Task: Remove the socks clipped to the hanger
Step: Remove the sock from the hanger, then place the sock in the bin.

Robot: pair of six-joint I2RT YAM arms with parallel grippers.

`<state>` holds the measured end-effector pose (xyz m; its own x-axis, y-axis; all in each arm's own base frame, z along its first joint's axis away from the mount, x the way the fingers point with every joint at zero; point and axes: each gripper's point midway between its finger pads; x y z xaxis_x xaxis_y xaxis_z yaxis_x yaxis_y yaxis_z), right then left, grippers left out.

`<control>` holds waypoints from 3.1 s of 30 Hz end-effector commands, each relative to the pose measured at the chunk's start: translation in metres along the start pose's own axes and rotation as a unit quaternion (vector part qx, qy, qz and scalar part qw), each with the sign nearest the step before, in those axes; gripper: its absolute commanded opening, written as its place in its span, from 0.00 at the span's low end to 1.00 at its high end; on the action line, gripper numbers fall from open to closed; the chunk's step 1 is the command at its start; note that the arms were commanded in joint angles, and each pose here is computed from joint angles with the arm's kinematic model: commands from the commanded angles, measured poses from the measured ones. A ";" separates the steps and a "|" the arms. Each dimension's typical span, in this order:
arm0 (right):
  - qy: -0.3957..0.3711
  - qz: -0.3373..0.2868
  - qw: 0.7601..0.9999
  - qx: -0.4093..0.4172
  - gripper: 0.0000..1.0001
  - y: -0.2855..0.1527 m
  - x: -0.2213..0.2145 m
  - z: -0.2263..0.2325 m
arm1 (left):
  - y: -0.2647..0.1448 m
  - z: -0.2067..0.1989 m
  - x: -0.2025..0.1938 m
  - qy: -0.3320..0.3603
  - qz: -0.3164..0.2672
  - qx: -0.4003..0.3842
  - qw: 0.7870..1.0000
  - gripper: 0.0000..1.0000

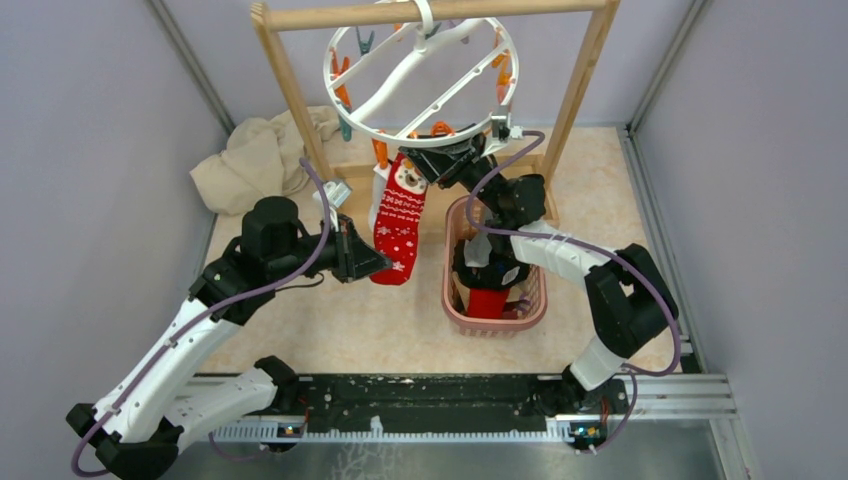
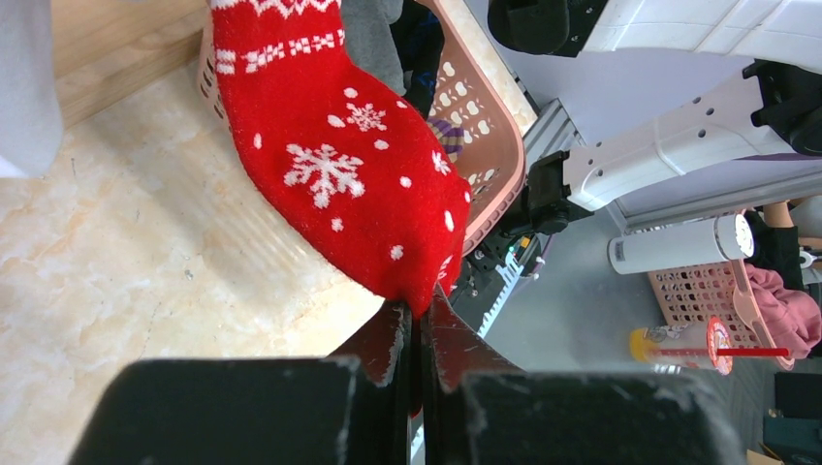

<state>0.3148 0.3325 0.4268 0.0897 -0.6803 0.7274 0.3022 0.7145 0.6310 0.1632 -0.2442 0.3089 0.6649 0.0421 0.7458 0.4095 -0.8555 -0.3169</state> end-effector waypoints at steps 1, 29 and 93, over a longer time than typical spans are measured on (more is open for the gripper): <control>0.008 -0.004 1.000 0.004 0.31 0.002 0.009 0.004 | -0.001 -0.006 0.002 0.003 -0.007 -0.015 1.000 0.02; 0.017 0.003 1.000 0.012 0.52 -0.011 0.010 0.001 | 0.002 -0.007 0.004 0.003 -0.005 -0.018 1.000 0.02; -0.104 0.140 0.929 -0.325 0.75 -0.165 0.054 0.014 | 0.009 -0.101 0.069 0.012 -0.038 -0.240 0.970 0.03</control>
<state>0.2354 0.2190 0.3959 0.0760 -0.4861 0.8706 0.6111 0.7126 0.3446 0.1565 -0.2933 0.3873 0.6599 0.0818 0.7469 0.1841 -0.9814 -0.0552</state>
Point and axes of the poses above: each gripper's point midway between its finger pads, its own y axis out along the fingers, its own z axis along the line the jaws close on, x = y × z
